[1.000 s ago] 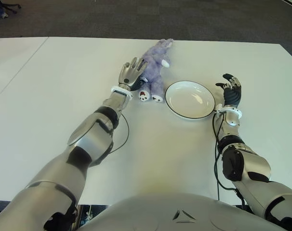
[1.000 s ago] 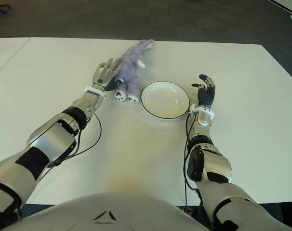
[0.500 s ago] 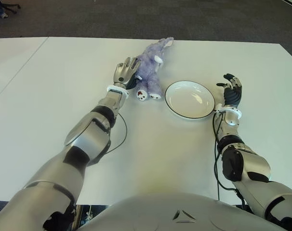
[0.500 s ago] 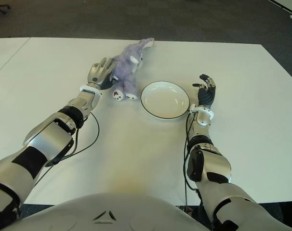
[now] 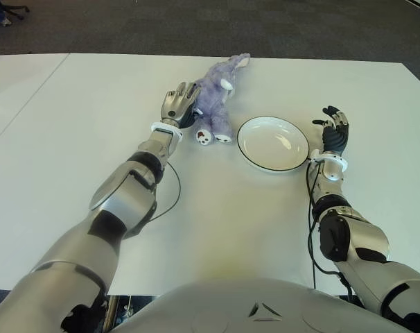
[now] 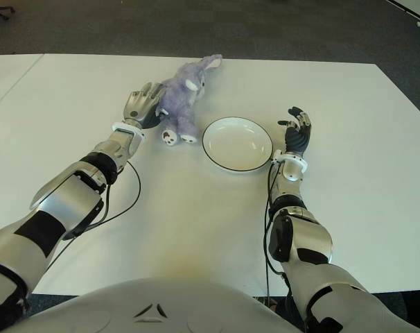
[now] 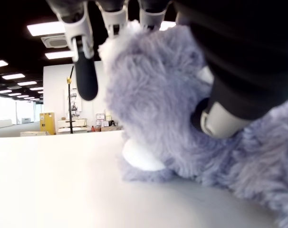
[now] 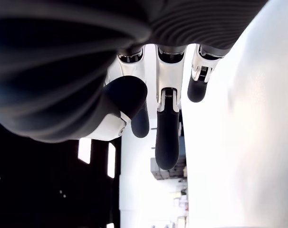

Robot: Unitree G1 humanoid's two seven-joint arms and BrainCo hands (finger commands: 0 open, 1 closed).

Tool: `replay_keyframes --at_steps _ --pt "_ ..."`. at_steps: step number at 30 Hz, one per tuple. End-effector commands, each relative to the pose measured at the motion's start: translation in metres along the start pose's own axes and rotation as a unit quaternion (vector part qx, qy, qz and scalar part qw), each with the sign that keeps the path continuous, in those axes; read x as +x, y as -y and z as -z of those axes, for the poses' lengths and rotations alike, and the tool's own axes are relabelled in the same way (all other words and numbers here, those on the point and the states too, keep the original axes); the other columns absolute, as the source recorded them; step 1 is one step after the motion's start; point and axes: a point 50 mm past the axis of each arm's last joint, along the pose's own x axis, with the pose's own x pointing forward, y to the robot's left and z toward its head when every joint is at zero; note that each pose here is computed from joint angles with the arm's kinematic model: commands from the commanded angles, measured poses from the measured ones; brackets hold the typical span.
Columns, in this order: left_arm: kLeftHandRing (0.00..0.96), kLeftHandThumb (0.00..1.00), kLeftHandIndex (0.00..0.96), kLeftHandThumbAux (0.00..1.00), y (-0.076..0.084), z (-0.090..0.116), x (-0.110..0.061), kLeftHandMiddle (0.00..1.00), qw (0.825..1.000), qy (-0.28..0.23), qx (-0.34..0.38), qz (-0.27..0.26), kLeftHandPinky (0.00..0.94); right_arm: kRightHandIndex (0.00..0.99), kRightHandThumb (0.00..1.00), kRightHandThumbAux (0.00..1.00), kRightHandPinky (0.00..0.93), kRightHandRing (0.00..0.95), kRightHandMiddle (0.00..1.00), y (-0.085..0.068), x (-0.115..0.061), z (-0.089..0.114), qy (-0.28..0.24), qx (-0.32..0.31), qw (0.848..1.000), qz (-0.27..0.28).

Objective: Put the doll into the plate.

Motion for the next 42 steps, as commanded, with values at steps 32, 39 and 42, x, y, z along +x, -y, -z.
replay_keyframes --at_steps 32,39,42 --pt "0.799 0.849 0.394 0.669 -0.083 0.007 -0.065 0.541 0.945 0.189 0.041 -0.263 0.819 0.22 1.0 0.66 0.197 0.462 0.261 0.003 -0.095 0.101 -0.236 0.006 0.972 -0.001" --pt "0.802 0.85 0.394 0.669 -0.09 0.009 -0.071 0.538 0.939 0.194 0.048 -0.279 0.819 0.222 1.0 0.661 0.208 0.462 0.264 0.002 -0.095 0.101 -0.235 0.008 0.972 -0.005" --pt "0.803 0.85 0.394 0.669 -0.091 0.01 -0.072 0.537 0.938 0.195 0.052 -0.282 0.818 0.227 1.0 0.66 0.199 0.462 0.265 0.001 -0.095 0.1 -0.234 0.008 0.972 -0.004"
